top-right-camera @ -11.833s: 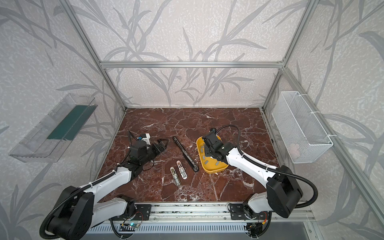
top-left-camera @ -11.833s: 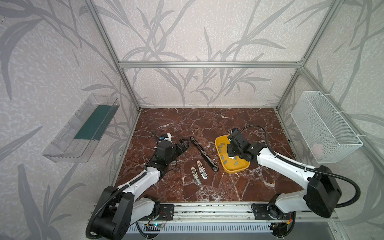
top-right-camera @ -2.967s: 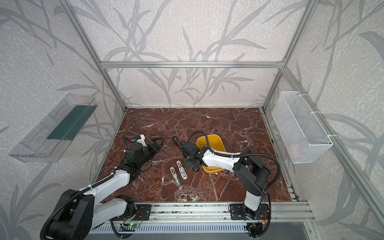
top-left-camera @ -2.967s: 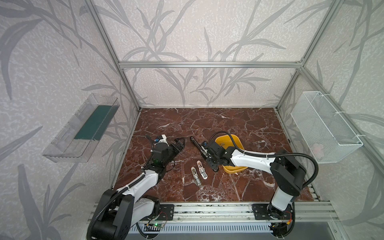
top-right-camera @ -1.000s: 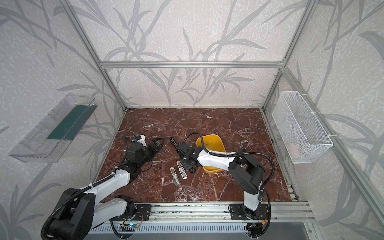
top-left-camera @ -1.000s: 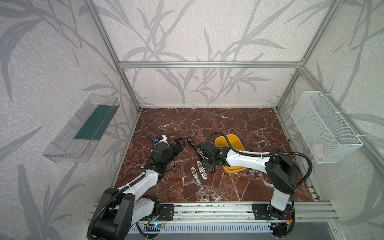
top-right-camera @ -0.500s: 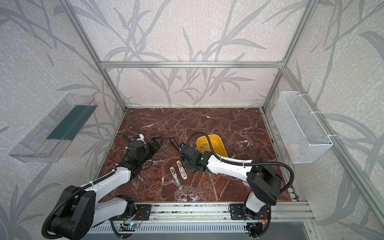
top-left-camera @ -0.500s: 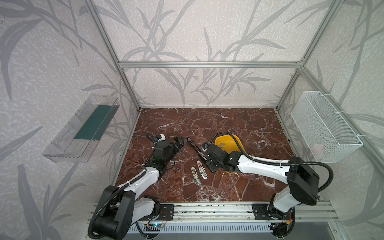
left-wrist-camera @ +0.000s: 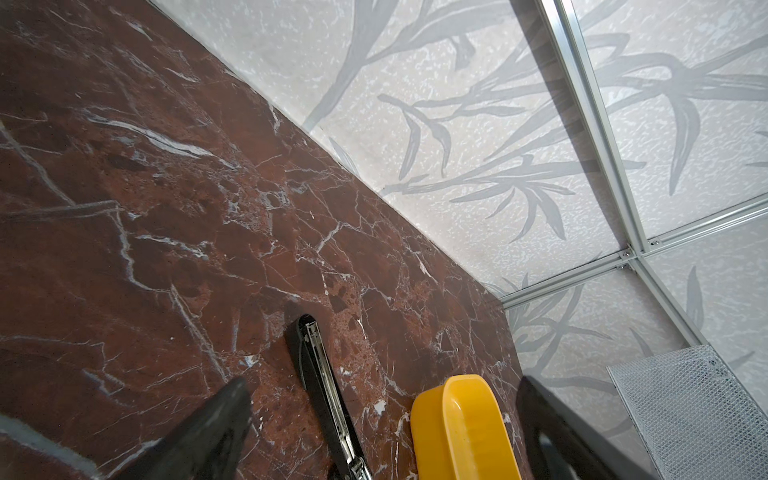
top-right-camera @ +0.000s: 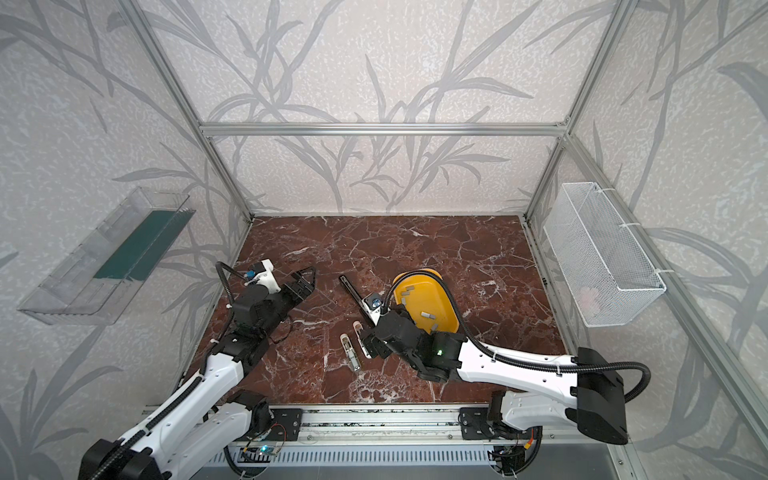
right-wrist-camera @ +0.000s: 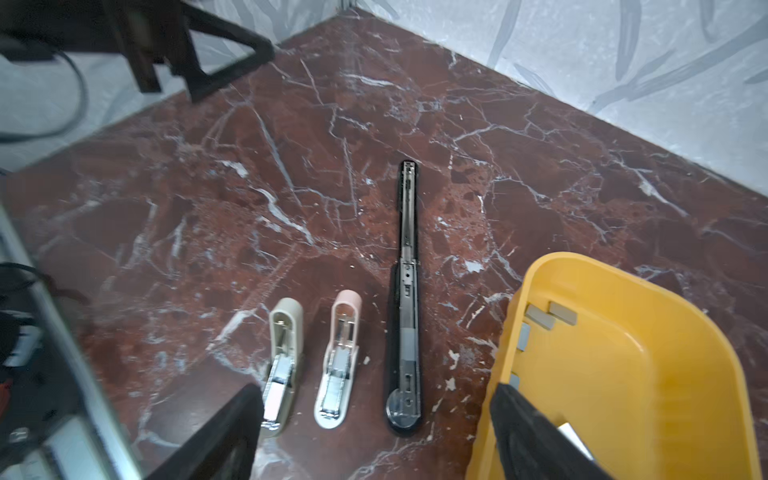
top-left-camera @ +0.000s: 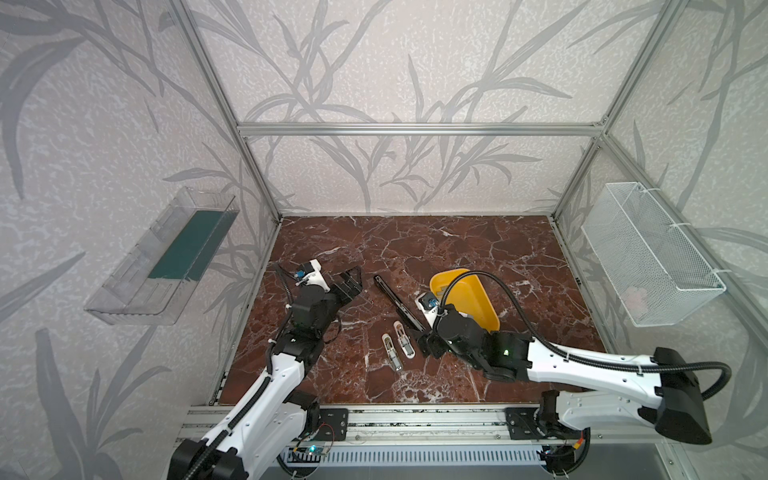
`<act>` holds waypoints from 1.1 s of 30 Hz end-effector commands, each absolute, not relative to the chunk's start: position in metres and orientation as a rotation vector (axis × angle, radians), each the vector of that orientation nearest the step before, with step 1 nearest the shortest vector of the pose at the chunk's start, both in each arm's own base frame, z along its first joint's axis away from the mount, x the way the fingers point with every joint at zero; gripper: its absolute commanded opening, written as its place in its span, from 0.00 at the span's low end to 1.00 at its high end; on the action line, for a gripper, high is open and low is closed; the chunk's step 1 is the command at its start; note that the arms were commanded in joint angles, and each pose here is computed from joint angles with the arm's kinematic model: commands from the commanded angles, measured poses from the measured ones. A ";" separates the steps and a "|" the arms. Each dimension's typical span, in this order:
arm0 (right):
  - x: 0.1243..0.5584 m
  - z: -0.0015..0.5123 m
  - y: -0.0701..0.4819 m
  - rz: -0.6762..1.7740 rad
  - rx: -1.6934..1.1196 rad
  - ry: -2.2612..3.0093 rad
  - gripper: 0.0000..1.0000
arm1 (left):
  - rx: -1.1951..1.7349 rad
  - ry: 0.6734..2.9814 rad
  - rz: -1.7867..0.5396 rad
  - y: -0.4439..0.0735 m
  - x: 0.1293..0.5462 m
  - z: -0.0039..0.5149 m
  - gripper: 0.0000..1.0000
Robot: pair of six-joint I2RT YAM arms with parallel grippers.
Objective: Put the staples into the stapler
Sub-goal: 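Open the right gripper and draw it back toward the robot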
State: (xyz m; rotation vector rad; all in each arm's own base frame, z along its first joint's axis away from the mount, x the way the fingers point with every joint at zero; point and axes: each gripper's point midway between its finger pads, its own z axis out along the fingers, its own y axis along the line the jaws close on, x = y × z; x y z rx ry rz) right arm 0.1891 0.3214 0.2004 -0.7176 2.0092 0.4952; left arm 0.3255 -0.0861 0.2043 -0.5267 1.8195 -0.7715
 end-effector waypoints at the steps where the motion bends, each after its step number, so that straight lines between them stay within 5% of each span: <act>1: 0.160 0.188 0.326 0.630 -0.691 2.049 0.87 | -0.474 1.848 -0.776 -0.093 0.327 0.200 0.99; 11: 0.093 0.138 0.340 0.637 -0.854 1.987 0.76 | -0.425 1.847 -0.779 -0.097 0.328 0.199 0.93; 21: 0.082 0.091 0.335 0.617 -0.902 2.019 0.68 | -0.370 1.893 -0.768 -0.102 0.325 0.211 0.82; 26: 0.085 0.071 0.328 0.547 -0.936 2.021 0.68 | -0.309 2.087 -0.782 -0.110 0.287 0.224 0.85; 33: 0.085 0.053 0.332 0.557 -0.944 1.989 0.68 | -0.315 2.141 -0.548 -0.073 0.240 0.151 0.83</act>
